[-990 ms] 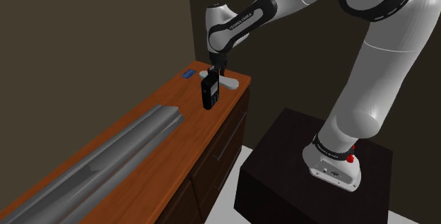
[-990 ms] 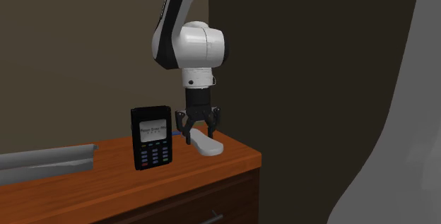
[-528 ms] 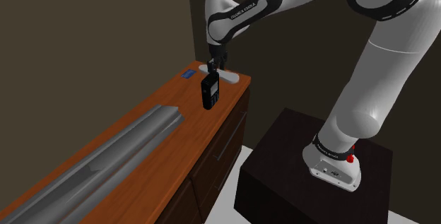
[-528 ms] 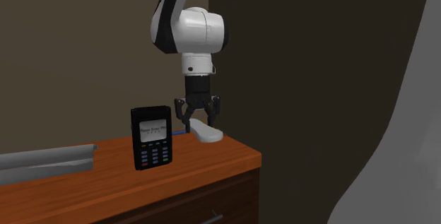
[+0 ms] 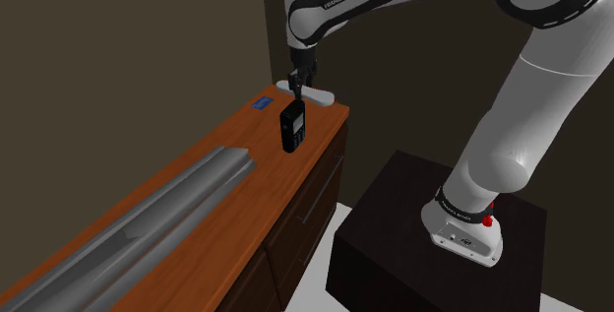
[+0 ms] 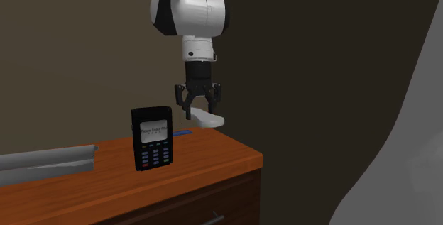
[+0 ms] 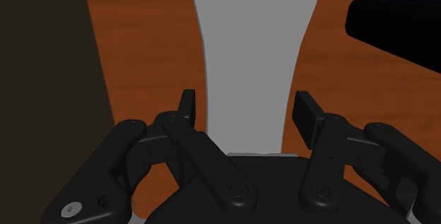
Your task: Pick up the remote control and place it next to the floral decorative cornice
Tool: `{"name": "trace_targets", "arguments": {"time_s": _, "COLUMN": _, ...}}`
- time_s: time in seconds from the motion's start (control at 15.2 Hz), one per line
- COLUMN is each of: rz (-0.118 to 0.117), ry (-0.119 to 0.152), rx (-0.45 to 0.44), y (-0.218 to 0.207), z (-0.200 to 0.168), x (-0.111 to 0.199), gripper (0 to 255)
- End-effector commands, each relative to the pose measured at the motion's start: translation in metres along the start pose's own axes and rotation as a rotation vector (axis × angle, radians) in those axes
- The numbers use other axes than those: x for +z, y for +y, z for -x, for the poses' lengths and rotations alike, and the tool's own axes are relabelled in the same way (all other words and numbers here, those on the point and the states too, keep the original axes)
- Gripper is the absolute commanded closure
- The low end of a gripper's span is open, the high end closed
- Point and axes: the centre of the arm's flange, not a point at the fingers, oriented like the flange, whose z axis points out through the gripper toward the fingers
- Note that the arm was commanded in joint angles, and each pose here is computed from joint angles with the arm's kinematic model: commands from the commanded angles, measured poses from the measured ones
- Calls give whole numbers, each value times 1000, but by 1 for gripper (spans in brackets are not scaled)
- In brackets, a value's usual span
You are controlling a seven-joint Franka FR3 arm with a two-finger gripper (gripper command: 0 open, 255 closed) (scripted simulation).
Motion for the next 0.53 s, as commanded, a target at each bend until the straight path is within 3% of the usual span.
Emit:
{"name": "trace_targets", "arguments": {"time_s": 0.0, "rz": 0, "ry": 0, "rx": 0, "y": 1, "z": -1, "x": -11, "gripper": 255}}
{"name": "trace_targets", "arguments": {"time_s": 0.46, "rz": 0, "ry": 0, "rx": 0, "y": 1, "z": 0, "x": -48, "gripper": 255}}
